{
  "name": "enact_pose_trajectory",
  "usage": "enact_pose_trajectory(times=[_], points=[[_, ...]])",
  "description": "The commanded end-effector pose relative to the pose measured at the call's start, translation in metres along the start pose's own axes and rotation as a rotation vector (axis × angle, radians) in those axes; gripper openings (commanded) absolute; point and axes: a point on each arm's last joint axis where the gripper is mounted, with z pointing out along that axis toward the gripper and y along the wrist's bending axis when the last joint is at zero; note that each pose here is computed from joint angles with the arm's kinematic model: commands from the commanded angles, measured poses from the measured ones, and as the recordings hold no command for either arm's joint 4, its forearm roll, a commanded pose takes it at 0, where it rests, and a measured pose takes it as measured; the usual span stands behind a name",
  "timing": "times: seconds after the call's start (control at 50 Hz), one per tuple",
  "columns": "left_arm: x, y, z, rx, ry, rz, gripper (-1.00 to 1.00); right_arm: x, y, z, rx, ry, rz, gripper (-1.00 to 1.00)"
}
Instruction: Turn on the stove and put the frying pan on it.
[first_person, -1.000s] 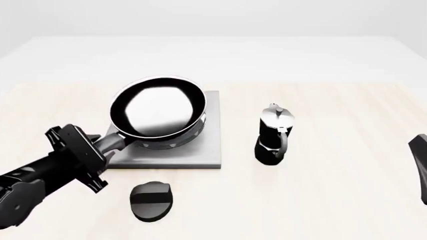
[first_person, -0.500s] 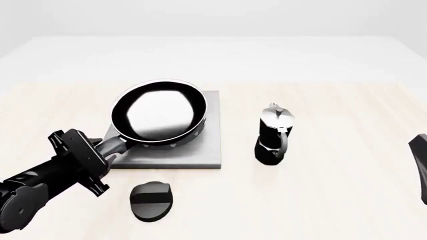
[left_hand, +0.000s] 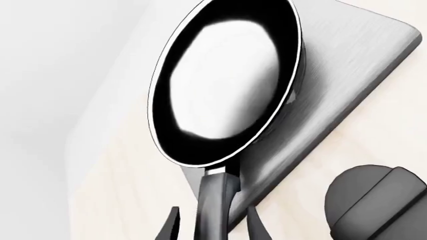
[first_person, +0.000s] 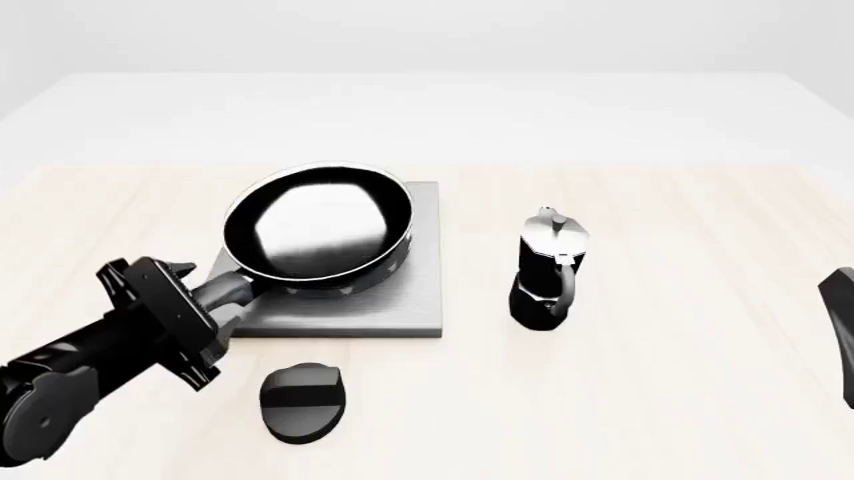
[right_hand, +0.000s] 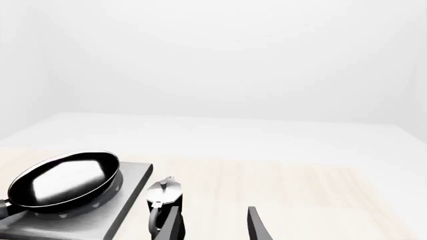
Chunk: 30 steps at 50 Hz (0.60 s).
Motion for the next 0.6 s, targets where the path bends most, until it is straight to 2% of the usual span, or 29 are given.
enact_pose_trajectory(times=[0.02,0.28,0.6], points=[[-0.004,0.004,-0.001,-0.012,-0.016,0.009,1.00,-0.001,0.000,0.000,-0.001,-0.002,0.002,1.00],[-0.007,0.003,-0.001,-0.011,-0.032,0.015,1.00,-0.002,0.000,-0.001,0.001,-0.005,0.003,1.00],[-0.028,0.017,-0.023,-0.044,-0.095,0.014,1.00,-0.008,0.000,-0.002,0.005,-0.013,0.002,1.00]])
